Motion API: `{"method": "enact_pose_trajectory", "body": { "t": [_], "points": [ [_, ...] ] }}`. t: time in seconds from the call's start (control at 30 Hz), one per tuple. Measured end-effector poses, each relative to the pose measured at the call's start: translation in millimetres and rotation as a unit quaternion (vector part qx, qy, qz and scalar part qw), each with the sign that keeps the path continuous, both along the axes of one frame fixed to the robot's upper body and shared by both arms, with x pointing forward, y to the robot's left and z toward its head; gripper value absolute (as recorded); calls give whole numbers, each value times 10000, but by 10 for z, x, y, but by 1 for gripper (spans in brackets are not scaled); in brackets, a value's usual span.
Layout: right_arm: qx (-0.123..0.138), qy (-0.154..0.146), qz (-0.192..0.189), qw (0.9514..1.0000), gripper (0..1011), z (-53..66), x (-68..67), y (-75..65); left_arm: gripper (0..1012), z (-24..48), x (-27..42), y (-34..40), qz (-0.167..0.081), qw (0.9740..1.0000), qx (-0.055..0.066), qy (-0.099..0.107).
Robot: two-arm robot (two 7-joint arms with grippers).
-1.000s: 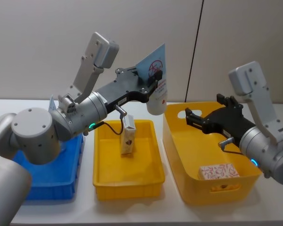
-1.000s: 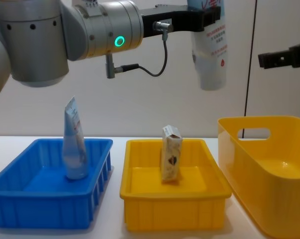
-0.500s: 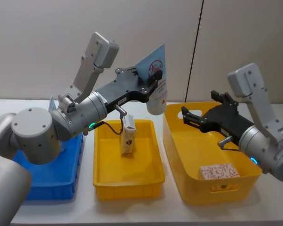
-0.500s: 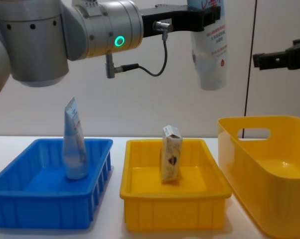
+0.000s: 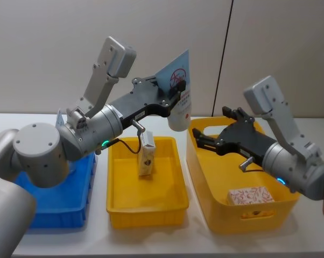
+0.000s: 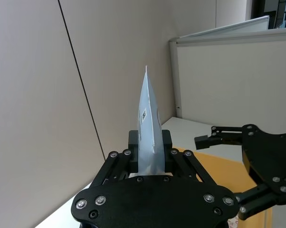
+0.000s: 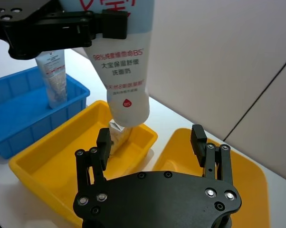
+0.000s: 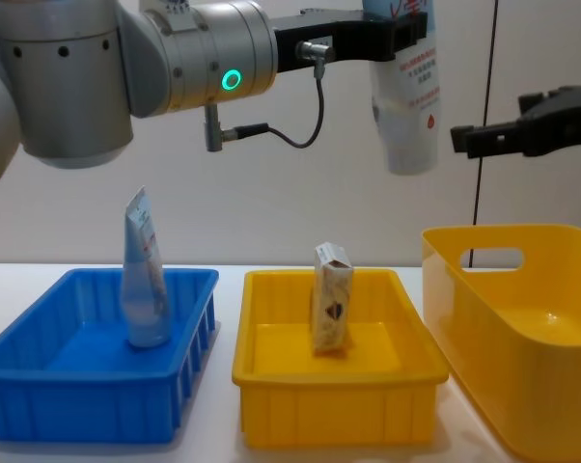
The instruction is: Bimanual collaborative sorting of washing and personal care products
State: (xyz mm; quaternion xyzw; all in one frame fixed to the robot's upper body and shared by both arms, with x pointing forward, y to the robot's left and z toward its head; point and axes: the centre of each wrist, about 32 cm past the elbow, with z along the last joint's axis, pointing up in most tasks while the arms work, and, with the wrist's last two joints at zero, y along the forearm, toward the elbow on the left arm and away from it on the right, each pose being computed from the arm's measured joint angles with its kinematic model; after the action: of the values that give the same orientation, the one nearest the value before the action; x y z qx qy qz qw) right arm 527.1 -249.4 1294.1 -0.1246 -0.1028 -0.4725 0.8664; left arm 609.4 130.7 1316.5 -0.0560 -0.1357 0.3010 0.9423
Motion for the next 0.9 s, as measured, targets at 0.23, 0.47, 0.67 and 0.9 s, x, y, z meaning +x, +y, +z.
{"method": "enact_pose_trajectory", "body": {
  "t": [0.23,0.47,0.67,0.9],
  "points": [
    [-88,-18,187,9998,1004,-9,144,17,241,0,0,0,0,10000,0,0],
    [-145,-44,307,9994,1004,-10,268,52,241,0,0,0,0,10000,0,0],
    [-182,-72,444,9988,1004,5,392,94,241,0,0,0,0,10000,0,1],
    [-197,-80,591,9980,1004,14,487,137,241,0,0,0,0,10000,0,1]
  ]
}}
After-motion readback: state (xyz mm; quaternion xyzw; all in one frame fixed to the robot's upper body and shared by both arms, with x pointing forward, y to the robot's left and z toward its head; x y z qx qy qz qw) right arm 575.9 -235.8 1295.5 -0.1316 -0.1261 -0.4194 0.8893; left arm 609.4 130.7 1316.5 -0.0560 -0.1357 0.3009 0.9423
